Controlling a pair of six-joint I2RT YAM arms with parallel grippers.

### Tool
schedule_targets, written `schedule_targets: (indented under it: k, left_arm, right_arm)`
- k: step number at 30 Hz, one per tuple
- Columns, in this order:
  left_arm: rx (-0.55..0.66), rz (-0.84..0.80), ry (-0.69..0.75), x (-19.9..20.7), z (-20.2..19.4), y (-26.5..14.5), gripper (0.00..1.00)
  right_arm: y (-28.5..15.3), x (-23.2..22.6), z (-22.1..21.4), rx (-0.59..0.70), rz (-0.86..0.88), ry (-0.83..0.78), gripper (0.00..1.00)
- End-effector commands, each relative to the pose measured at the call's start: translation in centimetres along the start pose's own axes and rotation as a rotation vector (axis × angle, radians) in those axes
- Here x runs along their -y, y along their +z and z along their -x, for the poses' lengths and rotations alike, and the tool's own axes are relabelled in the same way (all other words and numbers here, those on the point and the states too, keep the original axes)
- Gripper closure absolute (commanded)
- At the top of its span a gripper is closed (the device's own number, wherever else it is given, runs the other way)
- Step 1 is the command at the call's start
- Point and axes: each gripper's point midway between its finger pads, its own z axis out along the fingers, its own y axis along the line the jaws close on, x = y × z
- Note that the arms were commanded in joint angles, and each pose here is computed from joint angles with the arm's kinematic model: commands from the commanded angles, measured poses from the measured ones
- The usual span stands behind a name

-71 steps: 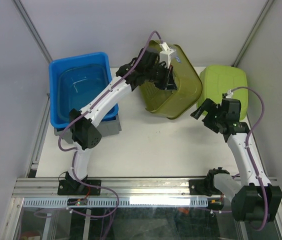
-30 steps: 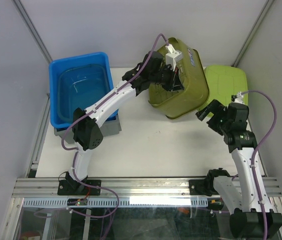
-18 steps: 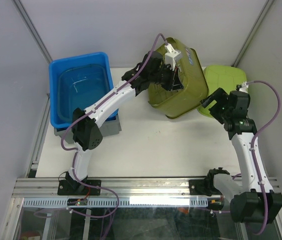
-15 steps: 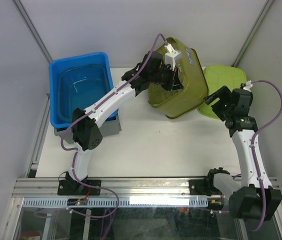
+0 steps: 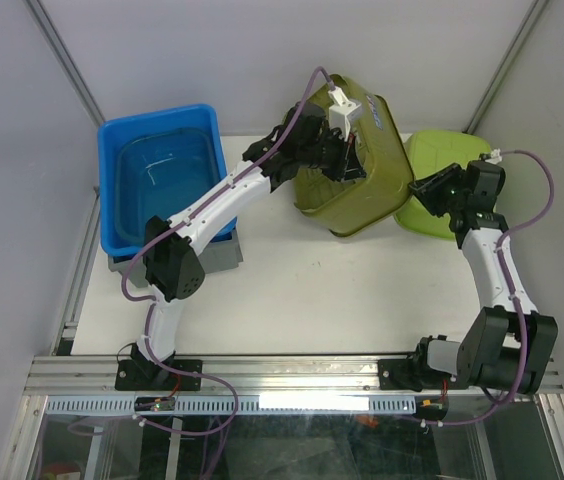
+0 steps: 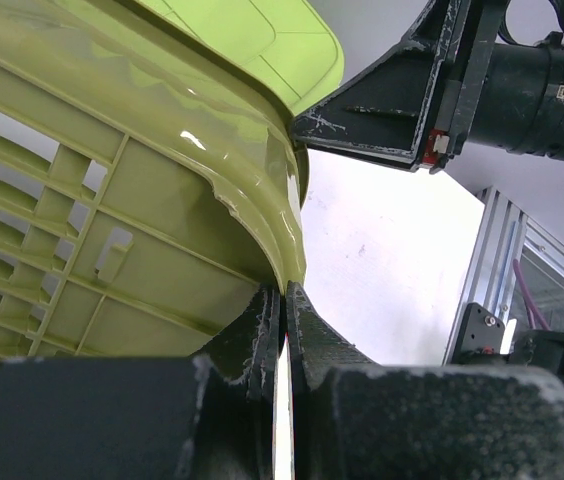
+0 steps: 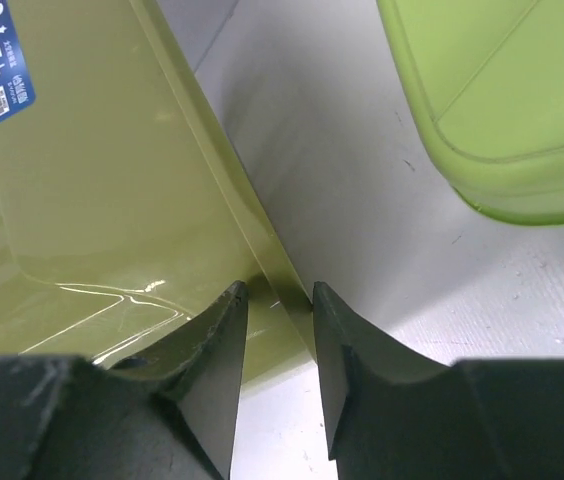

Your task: Turn the large container upside down

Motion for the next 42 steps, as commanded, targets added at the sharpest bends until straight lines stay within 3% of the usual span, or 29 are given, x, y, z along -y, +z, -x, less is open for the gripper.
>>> schedule_targets:
  k: [1,12,19,23,29,38,40,42]
  left_arm:
    - [-0.310,0.167,-0.136,-5.3,-10.2,0.1,1.00]
    - [-0.249,0.188,-0.096,-5.1,-7.2,-1.7,1.00]
    - [-0.284,0.144,-0.121,-4.8,-8.6,-1.0,1.00]
    - [-0.315,0.085,-0.133,-3.6,-9.9,0.5,1.00]
    - [-0.363,-0.004,-0.052,0.3,-11.9,2.4,1.00]
    - [-0.399,-0.204,0.107,7.7,-13.6,3.1,0.98]
    - [-0.367,-0.173,0.121,7.9,-12.1,2.8,0.54]
    - [-0.315,-0.105,0.134,7.8,-9.7,1.8,0.18]
  right_arm:
    - [0.1,-2.5,-0.1,-0.007,0.128,-0.022,0.65]
    - [3.5,-0.5,-6.4,-0.195,0.123,-0.001,0.68]
    - [3.3,1.3,-7.3,-0.176,0.087,0.020,0.69]
    - [2.6,2.5,-7.6,-0.164,0.046,0.007,0.62]
    - [0.2,4.5,-6.5,-0.087,-0.040,-0.050,0.38]
    - [-7.1,6.0,-0.5,0.180,-0.133,-0.133,0.29]
    - [-8.1,5.4,-0.3,0.181,-0.116,-0.173,0.29]
    - [-8.7,3.8,-0.7,0.148,-0.043,-0.241,0.29]
